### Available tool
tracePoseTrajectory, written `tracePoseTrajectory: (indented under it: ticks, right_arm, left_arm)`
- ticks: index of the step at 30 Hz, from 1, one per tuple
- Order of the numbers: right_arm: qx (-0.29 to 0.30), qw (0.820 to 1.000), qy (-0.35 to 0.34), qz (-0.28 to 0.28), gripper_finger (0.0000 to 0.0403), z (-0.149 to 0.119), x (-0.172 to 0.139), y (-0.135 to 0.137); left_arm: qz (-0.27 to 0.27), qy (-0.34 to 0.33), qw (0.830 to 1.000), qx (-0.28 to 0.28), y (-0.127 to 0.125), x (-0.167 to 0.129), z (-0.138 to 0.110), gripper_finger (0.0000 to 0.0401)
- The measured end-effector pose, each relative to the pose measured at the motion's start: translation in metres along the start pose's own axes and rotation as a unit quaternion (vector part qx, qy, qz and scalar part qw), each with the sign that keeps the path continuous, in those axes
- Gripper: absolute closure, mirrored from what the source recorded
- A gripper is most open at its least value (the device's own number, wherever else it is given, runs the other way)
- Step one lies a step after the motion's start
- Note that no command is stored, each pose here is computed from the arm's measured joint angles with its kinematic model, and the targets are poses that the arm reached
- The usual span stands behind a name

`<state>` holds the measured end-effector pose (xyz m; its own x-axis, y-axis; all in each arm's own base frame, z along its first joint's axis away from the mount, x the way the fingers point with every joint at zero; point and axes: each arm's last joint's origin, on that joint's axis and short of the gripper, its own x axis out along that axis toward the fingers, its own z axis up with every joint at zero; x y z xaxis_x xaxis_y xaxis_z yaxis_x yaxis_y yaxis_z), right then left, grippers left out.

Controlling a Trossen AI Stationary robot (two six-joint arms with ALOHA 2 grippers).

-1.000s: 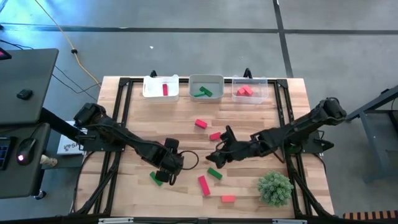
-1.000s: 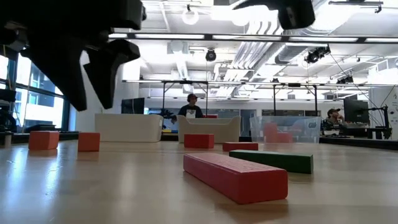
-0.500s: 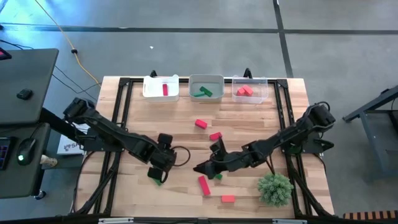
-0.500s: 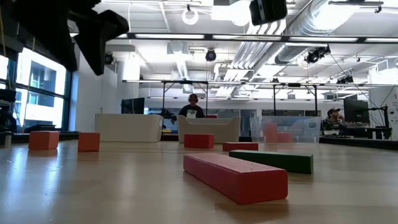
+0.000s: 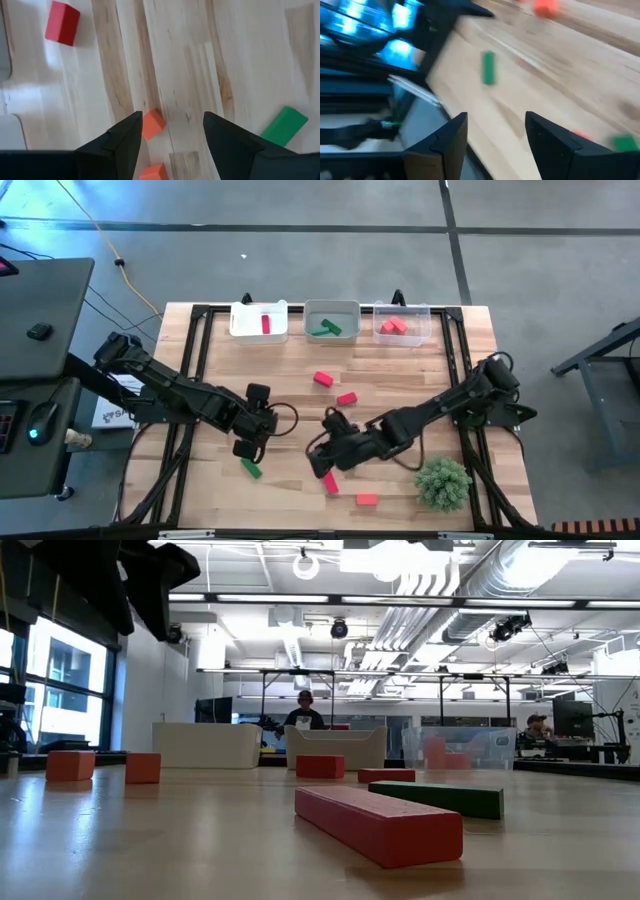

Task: Sort & place blocks by color
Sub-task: Put the bottom red block into the white bin

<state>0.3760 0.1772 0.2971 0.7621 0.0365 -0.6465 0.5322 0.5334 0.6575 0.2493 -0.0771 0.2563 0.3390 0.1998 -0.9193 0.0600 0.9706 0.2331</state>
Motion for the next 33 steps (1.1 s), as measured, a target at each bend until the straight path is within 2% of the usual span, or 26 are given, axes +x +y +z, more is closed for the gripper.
tracePoseTrajectory:
  ticks: [6, 14, 22, 33]
  right_arm:
    - [0.017, 0.997, 0.049, -0.052, 0.0214, -0.016, 0.029, 0.005]
    - [0.042, 0.988, 0.097, -0.111, 0.0214, -0.042, 0.059, -0.009]
    - [0.059, 0.978, 0.112, -0.169, 0.0214, -0.058, 0.062, -0.020]
    - [0.059, 0.975, 0.095, -0.193, 0.0214, -0.062, 0.065, -0.025]
  left_arm:
    - [0.000, 0.004, 1.000, 0.001, -0.001, 0.002, 0.000, 0.0201]
    - [0.001, -0.002, 1.000, -0.001, -0.001, 0.001, 0.001, 0.0201]
    - [0.001, -0.003, 1.000, -0.001, -0.001, 0.002, 0.001, 0.0201]
    - [0.000, -0.006, 1.000, -0.002, -0.001, 0.002, 0.002, 0.0201]
